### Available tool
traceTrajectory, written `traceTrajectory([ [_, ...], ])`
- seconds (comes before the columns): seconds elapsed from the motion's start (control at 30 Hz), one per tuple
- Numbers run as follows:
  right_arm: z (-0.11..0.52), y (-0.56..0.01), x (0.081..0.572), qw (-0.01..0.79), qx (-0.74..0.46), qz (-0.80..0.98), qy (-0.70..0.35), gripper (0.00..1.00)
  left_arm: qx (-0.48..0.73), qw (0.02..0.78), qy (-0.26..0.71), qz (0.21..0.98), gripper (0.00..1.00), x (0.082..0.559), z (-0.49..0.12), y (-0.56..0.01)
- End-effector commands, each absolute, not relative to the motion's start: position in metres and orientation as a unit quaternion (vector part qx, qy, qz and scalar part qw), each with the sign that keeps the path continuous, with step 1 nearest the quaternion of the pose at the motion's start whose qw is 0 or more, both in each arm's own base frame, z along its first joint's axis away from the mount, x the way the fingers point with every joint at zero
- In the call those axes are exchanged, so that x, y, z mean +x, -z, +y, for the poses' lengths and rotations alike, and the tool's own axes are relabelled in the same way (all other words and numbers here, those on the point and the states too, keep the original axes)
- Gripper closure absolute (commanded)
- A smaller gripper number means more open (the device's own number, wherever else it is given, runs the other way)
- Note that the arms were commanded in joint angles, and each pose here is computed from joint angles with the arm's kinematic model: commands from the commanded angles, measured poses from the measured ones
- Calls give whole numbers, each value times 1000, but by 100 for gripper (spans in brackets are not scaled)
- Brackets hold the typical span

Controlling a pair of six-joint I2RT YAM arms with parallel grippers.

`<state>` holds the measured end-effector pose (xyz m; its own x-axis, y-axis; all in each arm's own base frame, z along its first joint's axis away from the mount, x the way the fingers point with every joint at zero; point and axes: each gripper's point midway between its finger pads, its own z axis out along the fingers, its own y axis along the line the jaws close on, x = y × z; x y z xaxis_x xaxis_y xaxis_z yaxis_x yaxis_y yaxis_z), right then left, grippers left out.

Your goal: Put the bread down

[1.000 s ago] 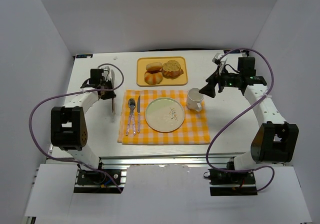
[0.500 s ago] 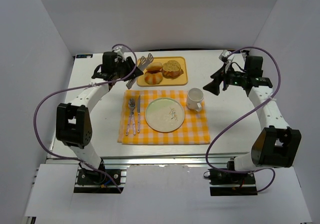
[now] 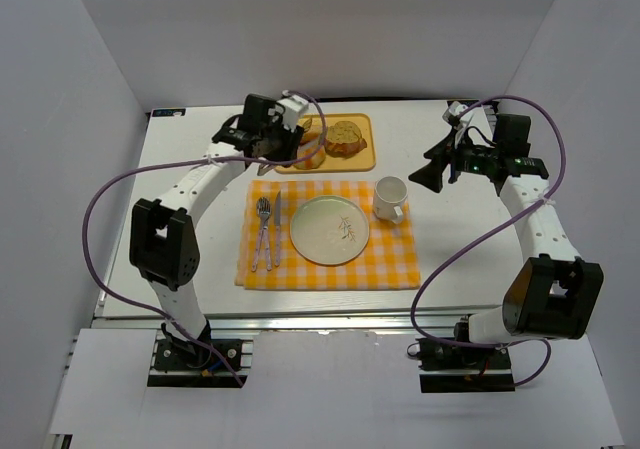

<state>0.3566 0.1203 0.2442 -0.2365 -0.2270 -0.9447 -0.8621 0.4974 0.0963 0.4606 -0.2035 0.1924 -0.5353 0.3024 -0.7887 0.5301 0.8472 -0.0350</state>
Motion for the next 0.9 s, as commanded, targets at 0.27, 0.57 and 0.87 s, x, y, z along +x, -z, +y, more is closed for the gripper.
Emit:
traceTrajectory([
  [0.27,122,-256,359,496,-382,702,-340,11,398,427,-66,809,42,465,-174,-192],
  [0.57,121,-251,359,492,-379,705,-342,11,401,455,-74,792,41,471,-178,-201],
  [0.87,121,-252,361,491,-379,704,-345,11,413,445,-73,791,40,482,-186,-184],
])
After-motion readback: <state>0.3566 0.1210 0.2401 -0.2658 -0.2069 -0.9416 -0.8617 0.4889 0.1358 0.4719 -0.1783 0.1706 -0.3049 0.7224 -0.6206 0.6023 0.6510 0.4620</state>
